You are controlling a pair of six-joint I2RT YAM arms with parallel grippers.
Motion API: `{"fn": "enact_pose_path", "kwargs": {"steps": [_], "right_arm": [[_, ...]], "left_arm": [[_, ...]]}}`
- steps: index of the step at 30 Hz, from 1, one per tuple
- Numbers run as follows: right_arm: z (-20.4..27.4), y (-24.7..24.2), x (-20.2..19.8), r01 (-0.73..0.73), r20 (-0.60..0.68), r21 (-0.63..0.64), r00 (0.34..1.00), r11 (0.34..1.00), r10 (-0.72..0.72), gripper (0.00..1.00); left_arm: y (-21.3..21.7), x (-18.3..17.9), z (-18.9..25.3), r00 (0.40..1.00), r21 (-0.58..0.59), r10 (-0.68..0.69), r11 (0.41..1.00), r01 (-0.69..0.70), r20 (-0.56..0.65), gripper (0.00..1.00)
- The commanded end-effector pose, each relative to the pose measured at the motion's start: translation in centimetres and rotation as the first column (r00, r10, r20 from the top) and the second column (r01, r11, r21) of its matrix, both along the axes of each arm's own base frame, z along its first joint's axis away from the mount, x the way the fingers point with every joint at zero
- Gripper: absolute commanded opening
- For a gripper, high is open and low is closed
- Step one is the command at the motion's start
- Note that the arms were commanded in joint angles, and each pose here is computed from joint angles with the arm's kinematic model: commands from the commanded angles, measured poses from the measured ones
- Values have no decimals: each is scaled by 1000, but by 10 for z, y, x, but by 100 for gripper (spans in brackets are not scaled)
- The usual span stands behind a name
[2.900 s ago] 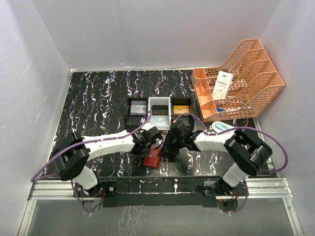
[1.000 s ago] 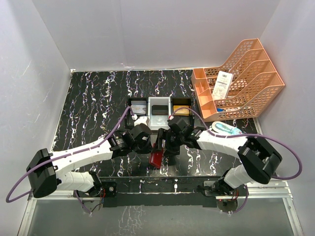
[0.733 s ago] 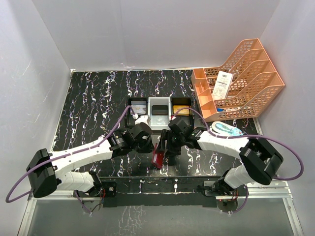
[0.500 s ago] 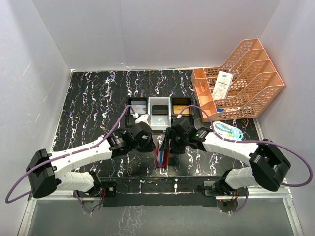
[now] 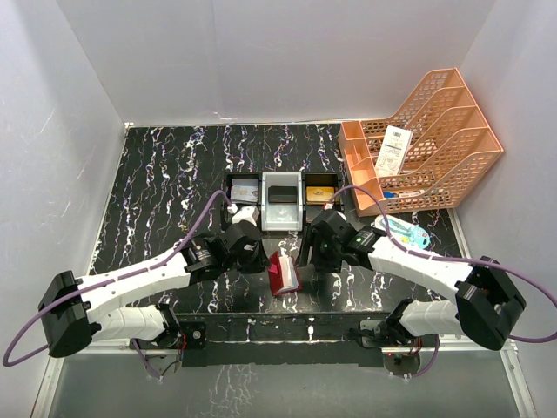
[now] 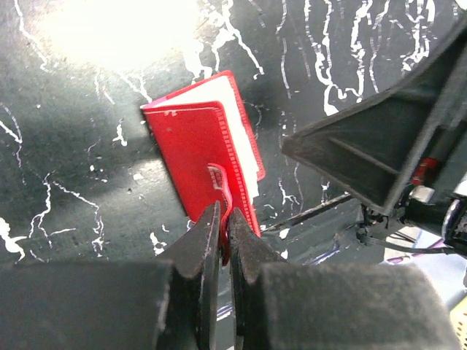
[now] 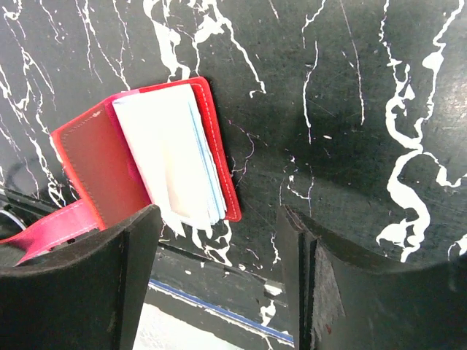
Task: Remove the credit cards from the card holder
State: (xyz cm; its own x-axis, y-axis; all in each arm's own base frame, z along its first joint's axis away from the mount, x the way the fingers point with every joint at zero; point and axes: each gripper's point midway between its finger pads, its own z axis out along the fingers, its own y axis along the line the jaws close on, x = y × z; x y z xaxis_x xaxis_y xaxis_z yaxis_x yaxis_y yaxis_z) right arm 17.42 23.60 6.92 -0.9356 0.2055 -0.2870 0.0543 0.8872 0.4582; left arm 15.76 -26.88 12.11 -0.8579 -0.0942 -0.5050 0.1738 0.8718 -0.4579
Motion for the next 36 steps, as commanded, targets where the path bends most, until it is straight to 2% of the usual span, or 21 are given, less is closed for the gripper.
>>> {"fn": "enact_pose_path", "kwargs": {"steps": [1,6,14,16,20,23,30,36], "right_arm": [[29,9,16,-46,75,15,996,999,44,62],[34,35,10,-116,59,143,992,983,109,59],[25,74,-7,-183,-15,365,979,913,203,57],[19,77,-7,-168,-37,376,980,911,196,57],[1,71,-4,-132,-79,317,983,939,165,58],[1,72,-4,-137,-72,320,983,937,168,59],[7,80,-9,-182,-62,374,973,909,221,61],[20,95,-13,-222,-51,464,960,857,276,62]], "left_arm": [[16,-4,-9,998,26,53,998,-53,-18,0],[42,-7,-19,993,95,114,989,-112,-13,0],[81,-19,-45,984,212,175,963,-165,-27,0],[85,-19,-47,983,232,183,957,-173,-25,0],[88,-18,-51,981,261,192,949,-179,-24,0],[88,-18,-53,982,272,187,947,-173,-26,0],[97,-15,-57,980,335,200,924,-185,-12,0],[100,-15,-66,980,379,199,908,-178,-15,0]]}}
